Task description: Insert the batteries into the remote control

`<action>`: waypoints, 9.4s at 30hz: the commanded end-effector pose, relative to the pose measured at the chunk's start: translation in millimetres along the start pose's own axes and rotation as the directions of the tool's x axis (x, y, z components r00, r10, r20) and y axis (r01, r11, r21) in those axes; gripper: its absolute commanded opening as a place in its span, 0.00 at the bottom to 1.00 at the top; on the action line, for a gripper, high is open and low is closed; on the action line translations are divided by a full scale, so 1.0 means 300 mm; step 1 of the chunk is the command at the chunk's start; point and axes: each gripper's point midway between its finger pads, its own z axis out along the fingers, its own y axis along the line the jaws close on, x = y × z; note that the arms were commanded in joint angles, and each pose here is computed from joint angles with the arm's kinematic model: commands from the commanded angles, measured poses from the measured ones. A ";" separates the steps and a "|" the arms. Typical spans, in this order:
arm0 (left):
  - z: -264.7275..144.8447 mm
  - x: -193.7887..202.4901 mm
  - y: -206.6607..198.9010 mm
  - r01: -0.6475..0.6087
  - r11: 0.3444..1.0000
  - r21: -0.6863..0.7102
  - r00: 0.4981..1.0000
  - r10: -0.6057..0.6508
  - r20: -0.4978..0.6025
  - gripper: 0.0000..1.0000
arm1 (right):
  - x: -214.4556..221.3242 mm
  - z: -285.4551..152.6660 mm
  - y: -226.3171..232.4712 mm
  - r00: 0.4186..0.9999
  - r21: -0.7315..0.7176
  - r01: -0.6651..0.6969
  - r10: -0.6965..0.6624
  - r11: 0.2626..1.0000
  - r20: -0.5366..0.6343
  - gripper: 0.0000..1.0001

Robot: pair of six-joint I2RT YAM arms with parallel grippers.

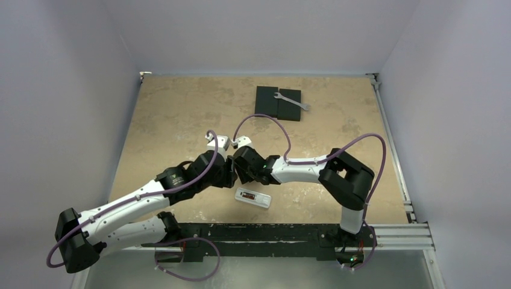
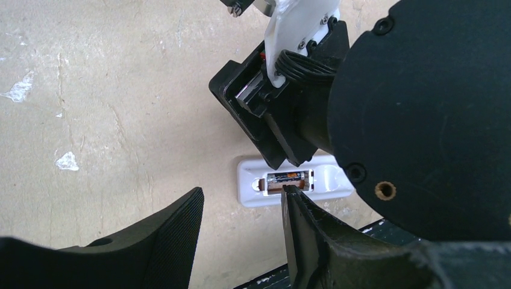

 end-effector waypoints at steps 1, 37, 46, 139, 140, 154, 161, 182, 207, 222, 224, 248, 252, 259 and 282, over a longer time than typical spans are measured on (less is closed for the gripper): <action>0.014 -0.008 -0.019 -0.006 1.000 0.020 1.000 0.006 0.013 0.50 | -0.058 -0.003 0.010 0.999 -0.011 -0.001 0.002 1.000 0.052 0.51; 0.024 0.027 -0.049 0.042 0.997 0.061 0.999 -0.040 -0.030 0.50 | -0.108 -0.082 -0.019 0.988 -0.042 -0.100 0.104 0.994 0.110 0.00; 0.048 0.044 -0.076 0.057 0.994 0.095 0.998 -0.052 -0.047 0.50 | -0.210 -0.221 0.019 0.947 -0.190 -0.191 0.232 0.963 0.223 0.00; -0.045 -0.197 -0.292 0.124 0.897 0.425 0.965 -0.208 0.158 0.52 | -0.242 -0.565 0.105 0.830 -0.622 -0.259 0.500 0.739 0.248 0.00; -0.044 -0.199 -0.294 0.122 0.896 0.427 0.965 -0.208 0.160 0.51 | -0.240 -0.564 0.105 0.830 -0.621 -0.260 0.500 0.739 0.248 0.00; -0.036 -0.209 -0.323 0.114 0.885 0.451 0.967 -0.203 0.154 0.30 | -0.242 -0.567 0.105 0.827 -0.627 -0.254 0.502 0.736 0.254 0.00; -0.033 -0.223 -0.338 0.105 0.877 0.468 0.964 -0.205 0.167 0.11 | -0.238 -0.565 0.103 0.828 -0.625 -0.253 0.499 0.738 0.255 0.00; -0.009 -0.135 -0.301 0.077 0.879 0.470 0.988 -0.131 0.083 0.00 | -0.225 -0.565 0.095 0.890 -0.563 -0.157 0.364 0.811 0.276 0.41; -0.055 -0.034 -0.333 0.037 0.769 0.638 0.989 0.065 -0.136 0.00 | -0.170 -0.762 0.128 0.835 -0.360 0.486 -0.302 0.796 0.459 0.50; -0.092 0.070 -0.354 0.088 0.701 0.708 0.947 0.161 -0.277 0.00 | -0.148 -0.941 0.121 0.533 -0.277 0.829 -0.537 0.485 0.654 0.52; -0.105 0.083 -0.360 0.100 0.683 0.723 0.939 0.174 -0.295 0.00 | -0.160 -0.953 0.118 0.494 -0.250 0.853 -0.558 0.457 0.666 0.52; -0.121 0.202 -0.364 0.206 0.596 0.776 0.876 0.241 -0.417 0.00 | -0.026 -0.809 0.162 0.254 -0.248 0.959 -0.797 0.136 0.547 0.53; -0.128 0.200 -0.368 0.207 0.585 0.784 0.877 0.244 -0.414 0.00 | -0.018 -0.785 0.161 0.226 -0.233 0.965 -0.824 0.117 0.520 0.52; -0.133 0.206 -0.373 0.221 0.569 0.792 0.871 0.250 -0.422 0.00 | 0.010 -0.751 0.172 0.190 -0.236 0.968 -0.852 0.081 0.487 0.47; -0.143 0.217 -0.382 0.225 0.558 0.798 0.868 0.257 -0.425 0.00 | 0.028 -0.707 0.170 0.129 -0.198 0.979 -0.883 0.042 0.451 0.36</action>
